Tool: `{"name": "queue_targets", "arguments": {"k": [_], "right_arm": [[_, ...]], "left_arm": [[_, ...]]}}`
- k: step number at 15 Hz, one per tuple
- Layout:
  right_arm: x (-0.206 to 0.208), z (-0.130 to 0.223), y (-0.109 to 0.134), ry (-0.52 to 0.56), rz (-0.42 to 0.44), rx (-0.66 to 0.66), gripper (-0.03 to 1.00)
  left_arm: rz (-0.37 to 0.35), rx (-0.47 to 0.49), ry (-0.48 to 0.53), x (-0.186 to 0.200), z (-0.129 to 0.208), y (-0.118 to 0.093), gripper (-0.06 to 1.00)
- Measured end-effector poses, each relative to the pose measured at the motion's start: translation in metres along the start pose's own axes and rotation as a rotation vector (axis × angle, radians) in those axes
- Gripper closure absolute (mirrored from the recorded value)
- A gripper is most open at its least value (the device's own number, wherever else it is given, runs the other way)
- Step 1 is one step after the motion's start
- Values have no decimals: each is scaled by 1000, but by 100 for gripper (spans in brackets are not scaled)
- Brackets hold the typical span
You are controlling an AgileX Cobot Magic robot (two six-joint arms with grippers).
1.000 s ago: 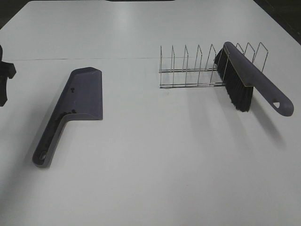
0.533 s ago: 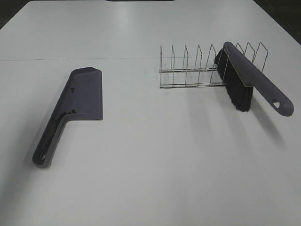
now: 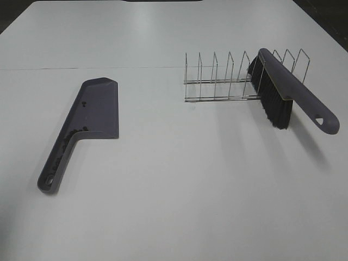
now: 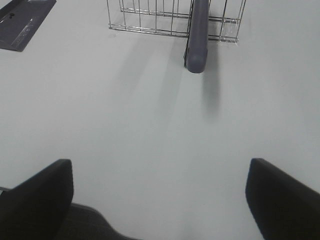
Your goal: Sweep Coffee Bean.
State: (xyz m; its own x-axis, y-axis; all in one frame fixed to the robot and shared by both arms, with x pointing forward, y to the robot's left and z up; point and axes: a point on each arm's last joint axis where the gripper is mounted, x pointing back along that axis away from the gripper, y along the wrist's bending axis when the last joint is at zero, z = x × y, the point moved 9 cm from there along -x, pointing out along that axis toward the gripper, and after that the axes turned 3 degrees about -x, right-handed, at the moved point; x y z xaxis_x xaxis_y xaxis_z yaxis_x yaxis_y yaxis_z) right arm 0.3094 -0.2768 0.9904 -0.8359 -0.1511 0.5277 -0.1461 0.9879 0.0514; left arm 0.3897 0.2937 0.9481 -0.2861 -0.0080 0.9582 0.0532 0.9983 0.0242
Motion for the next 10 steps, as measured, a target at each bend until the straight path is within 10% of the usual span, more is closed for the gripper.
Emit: {"name": "queue_targets", "arguments": {"k": [3, 5, 10], "right_arm": [[0, 0, 0, 0, 0, 0, 15], [0, 0, 0, 0, 0, 0, 15], [0, 0, 0, 0, 0, 0, 15]], "left_arm": [[15, 11, -210, 28, 24, 0, 23], [30, 21, -520, 67, 43, 1, 23], [37, -60, -696, 85, 56, -3, 23]]}}
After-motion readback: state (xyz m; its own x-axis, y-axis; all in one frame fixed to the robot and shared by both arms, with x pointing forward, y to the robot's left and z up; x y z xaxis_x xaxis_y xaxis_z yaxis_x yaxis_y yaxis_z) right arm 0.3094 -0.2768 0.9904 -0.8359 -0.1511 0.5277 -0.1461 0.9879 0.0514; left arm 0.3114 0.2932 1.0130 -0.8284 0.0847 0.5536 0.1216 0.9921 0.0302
